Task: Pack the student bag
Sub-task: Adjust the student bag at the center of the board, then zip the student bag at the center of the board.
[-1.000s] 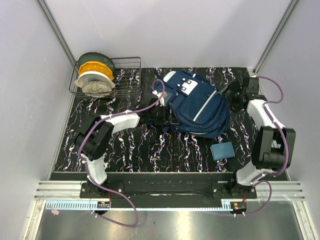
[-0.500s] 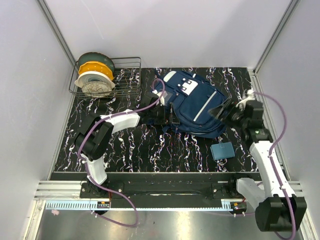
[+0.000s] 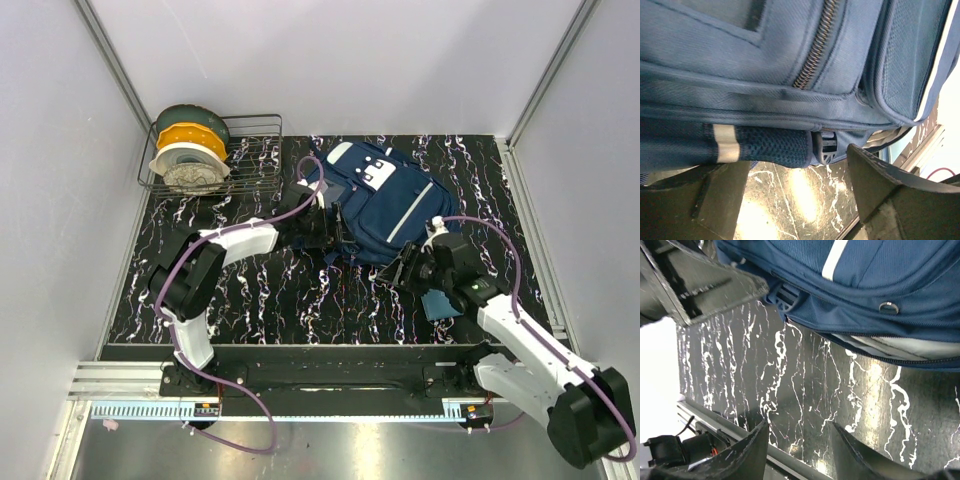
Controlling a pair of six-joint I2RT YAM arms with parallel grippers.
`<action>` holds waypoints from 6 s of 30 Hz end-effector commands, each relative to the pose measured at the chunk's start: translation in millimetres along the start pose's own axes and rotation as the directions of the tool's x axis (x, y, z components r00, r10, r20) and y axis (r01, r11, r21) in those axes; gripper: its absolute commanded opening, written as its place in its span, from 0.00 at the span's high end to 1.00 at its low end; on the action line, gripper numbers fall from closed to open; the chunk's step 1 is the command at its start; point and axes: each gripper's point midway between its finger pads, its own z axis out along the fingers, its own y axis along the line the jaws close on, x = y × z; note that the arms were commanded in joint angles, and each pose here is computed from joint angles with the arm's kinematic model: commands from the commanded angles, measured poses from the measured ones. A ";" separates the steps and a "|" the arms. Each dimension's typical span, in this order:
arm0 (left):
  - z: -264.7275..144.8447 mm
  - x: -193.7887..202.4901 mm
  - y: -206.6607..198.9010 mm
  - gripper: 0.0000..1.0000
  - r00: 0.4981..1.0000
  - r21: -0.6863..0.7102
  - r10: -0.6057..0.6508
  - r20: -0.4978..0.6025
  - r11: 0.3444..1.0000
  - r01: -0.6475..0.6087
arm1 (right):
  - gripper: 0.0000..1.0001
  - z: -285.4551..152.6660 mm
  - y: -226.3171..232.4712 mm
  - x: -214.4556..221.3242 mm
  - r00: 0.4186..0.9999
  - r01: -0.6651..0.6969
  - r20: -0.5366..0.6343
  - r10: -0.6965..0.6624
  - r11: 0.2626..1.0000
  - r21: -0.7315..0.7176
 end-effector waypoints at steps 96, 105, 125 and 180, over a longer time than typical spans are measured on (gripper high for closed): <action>-16.4 -36.7 -25.9 1.00 0.997 0.079 -0.056 0.046 0.995 0.053 | 1.00 154.7 9.3 -43.9 0.798 0.156 0.425 -0.427 0.828 0.539; -24.2 -47.4 -9.9 1.00 0.997 0.024 -0.035 0.075 0.999 0.033 | 1.00 119.6 19.1 -27.1 0.845 0.224 0.366 -0.391 0.879 0.422; -44.1 -57.3 10.5 1.00 0.994 -0.031 -0.011 0.107 0.999 0.015 | 1.00 70.5 -6.5 -4.7 0.897 0.191 0.303 -0.323 0.899 0.393; -46.0 29.3 -41.3 0.04 0.970 0.249 -0.240 0.021 0.941 0.228 | 1.00 64.5 39.7 8.4 0.934 0.205 0.268 -0.238 0.968 0.142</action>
